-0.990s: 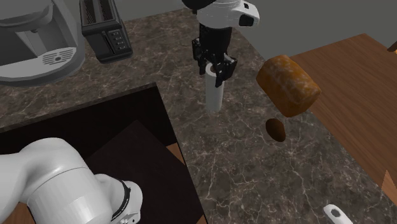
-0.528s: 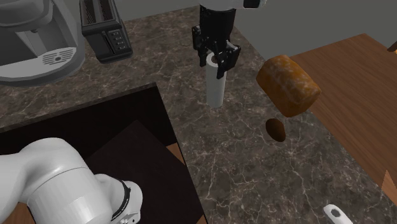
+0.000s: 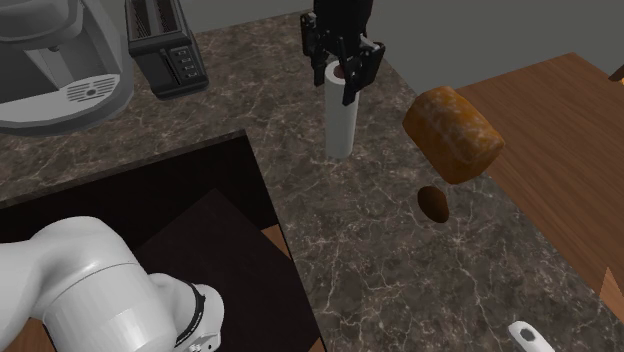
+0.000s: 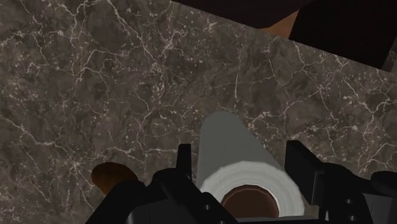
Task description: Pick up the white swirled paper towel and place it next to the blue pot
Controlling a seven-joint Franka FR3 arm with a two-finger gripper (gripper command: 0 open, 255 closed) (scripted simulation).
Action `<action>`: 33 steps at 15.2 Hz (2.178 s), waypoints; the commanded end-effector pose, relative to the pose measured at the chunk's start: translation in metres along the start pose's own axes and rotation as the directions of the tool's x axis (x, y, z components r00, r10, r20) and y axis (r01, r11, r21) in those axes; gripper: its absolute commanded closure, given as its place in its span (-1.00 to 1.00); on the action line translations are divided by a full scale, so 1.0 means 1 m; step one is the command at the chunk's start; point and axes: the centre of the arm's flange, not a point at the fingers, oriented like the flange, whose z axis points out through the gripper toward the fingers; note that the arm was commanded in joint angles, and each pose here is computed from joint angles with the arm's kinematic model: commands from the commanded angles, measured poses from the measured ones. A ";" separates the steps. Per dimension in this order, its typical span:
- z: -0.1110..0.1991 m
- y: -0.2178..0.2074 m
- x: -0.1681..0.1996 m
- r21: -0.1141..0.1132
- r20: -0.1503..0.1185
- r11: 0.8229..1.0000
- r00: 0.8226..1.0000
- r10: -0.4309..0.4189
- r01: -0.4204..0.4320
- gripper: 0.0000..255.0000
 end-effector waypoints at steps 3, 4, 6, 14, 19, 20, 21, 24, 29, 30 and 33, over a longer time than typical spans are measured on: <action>-0.022 0.002 -0.002 0.000 0.000 1.000 1.000 0.000 0.000 1.00; -0.027 0.002 -0.003 0.000 0.000 1.000 1.000 0.000 0.000 1.00; -0.037 0.003 -0.004 0.000 0.000 1.000 1.000 0.000 0.000 1.00; -0.079 0.006 -0.007 0.000 0.000 1.000 1.000 0.000 0.000 1.00; -0.106 0.007 -0.010 0.000 0.000 1.000 1.000 0.000 0.000 1.00; -0.111 0.008 -0.010 0.000 0.000 1.000 1.000 0.000 0.000 1.00; -0.115 0.008 -0.011 0.000 0.000 1.000 1.000 0.000 0.000 1.00; -0.111 0.043 -0.028 0.000 0.000 1.000 1.000 0.000 0.000 1.00; -0.105 0.103 -0.056 0.000 0.000 1.000 1.000 0.000 0.000 1.00; -0.104 0.114 -0.062 0.000 0.000 1.000 1.000 0.000 0.000 1.00; -0.100 0.150 -0.079 0.000 0.000 1.000 1.000 0.000 0.000 1.00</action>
